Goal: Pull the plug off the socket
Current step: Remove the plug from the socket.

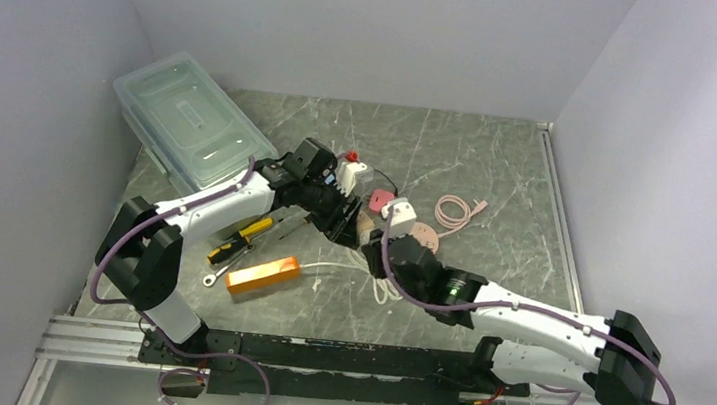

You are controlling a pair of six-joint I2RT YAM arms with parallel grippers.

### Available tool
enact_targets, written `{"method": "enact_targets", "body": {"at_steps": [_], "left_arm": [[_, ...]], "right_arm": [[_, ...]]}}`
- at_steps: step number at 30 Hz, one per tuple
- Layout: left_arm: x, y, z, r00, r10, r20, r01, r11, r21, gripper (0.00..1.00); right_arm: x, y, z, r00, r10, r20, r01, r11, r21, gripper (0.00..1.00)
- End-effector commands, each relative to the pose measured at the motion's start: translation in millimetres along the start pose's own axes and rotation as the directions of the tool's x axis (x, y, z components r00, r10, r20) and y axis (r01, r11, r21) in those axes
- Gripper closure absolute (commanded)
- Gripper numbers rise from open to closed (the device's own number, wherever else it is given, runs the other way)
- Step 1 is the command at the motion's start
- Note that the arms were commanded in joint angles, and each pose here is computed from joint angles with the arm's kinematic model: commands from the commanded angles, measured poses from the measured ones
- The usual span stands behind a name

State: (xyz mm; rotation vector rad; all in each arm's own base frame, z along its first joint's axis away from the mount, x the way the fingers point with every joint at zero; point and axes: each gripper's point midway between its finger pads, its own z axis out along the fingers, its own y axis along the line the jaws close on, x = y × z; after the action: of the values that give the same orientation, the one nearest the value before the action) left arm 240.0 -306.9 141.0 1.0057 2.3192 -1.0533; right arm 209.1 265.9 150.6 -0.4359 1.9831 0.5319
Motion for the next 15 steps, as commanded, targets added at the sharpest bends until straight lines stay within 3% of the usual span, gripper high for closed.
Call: {"method": "enact_targets", "body": {"at_steps": [1, 7, 15], "left_arm": [[-7.6, 58.7, -15.4, 0.995, -0.082, 0.048, 0.090, 0.974, -0.207, 1.00], [-8.8, 61.9, -19.0, 0.996, -0.064, 0.056, 0.075, 0.971, -0.227, 1.00], [-2.3, 70.2, -22.3, 1.000, -0.006, 0.008, 0.008, 0.943, -0.332, 1.00]], "right_arm": [[-16.4, -1.2, -8.9, 0.994, -0.100, 0.046, 0.089, 0.977, 0.193, 1.00], [-17.1, 10.0, -8.1, 0.996, -0.082, 0.045, 0.074, 0.984, 0.162, 1.00], [-39.3, -21.9, -14.0, 0.983, 0.161, 0.084, -0.157, 0.986, -0.059, 1.00]]}}
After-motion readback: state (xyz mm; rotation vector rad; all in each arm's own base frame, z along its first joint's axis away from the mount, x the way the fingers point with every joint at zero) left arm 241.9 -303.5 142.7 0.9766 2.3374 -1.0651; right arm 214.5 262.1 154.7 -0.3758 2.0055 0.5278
